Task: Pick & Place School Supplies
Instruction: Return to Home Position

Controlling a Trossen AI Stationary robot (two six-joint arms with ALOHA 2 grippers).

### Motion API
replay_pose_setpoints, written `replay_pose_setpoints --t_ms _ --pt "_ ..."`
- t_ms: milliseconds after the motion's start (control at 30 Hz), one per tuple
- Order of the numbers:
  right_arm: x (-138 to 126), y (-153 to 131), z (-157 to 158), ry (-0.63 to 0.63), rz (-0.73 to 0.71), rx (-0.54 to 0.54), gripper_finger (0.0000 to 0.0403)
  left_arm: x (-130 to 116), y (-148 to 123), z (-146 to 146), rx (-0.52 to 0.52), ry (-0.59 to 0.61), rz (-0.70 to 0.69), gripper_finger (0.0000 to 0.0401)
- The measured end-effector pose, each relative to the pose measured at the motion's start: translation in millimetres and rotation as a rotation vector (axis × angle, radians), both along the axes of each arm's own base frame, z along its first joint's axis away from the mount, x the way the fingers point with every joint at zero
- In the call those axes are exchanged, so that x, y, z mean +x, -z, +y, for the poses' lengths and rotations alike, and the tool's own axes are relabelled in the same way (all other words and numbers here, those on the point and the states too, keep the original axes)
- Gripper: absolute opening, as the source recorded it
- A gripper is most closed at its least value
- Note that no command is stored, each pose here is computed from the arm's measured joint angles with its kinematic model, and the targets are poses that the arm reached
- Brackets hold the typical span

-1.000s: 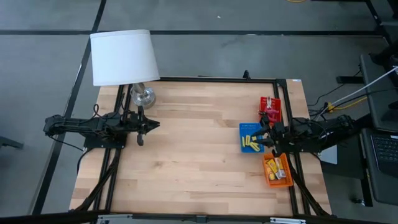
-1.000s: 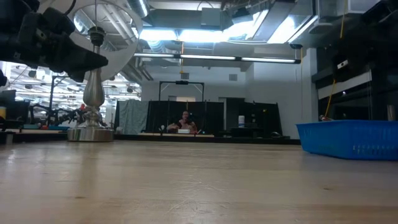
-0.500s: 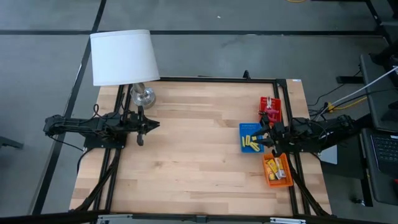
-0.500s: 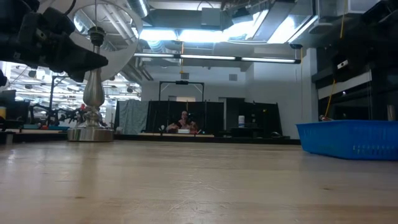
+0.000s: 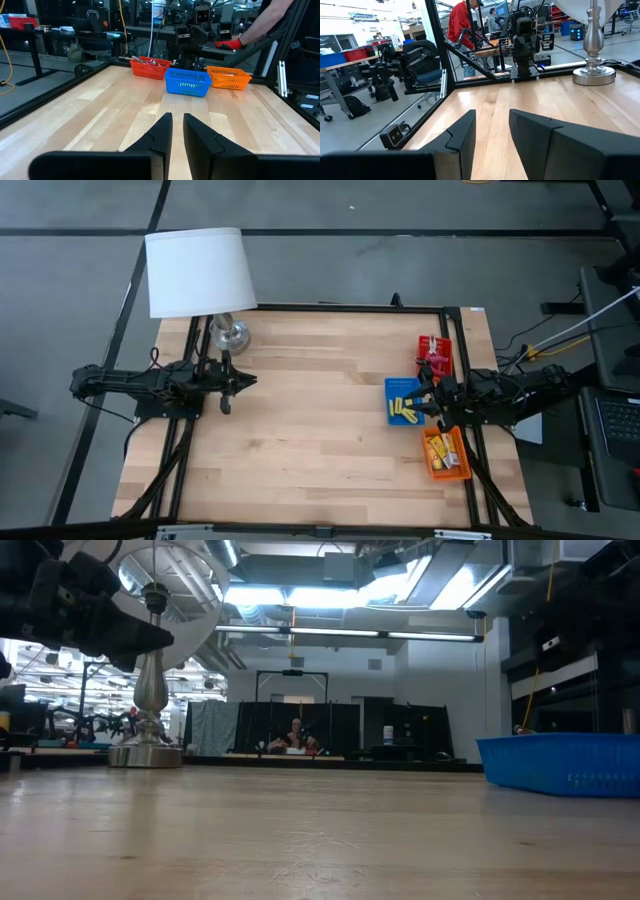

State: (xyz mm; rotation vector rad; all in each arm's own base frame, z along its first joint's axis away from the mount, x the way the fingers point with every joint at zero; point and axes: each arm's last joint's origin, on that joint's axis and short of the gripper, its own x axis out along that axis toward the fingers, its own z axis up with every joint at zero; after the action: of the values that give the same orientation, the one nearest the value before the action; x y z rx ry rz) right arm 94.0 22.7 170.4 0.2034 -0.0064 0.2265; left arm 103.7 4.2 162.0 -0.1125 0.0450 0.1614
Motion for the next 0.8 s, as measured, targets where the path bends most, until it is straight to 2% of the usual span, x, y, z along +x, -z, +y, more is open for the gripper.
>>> replay_pose_setpoints --t_ms 800 --pt "0.0 0.0 0.0 0.000 0.000 0.000 0.0121 0.0 0.0 0.0 0.000 0.000 0.000 0.0043"
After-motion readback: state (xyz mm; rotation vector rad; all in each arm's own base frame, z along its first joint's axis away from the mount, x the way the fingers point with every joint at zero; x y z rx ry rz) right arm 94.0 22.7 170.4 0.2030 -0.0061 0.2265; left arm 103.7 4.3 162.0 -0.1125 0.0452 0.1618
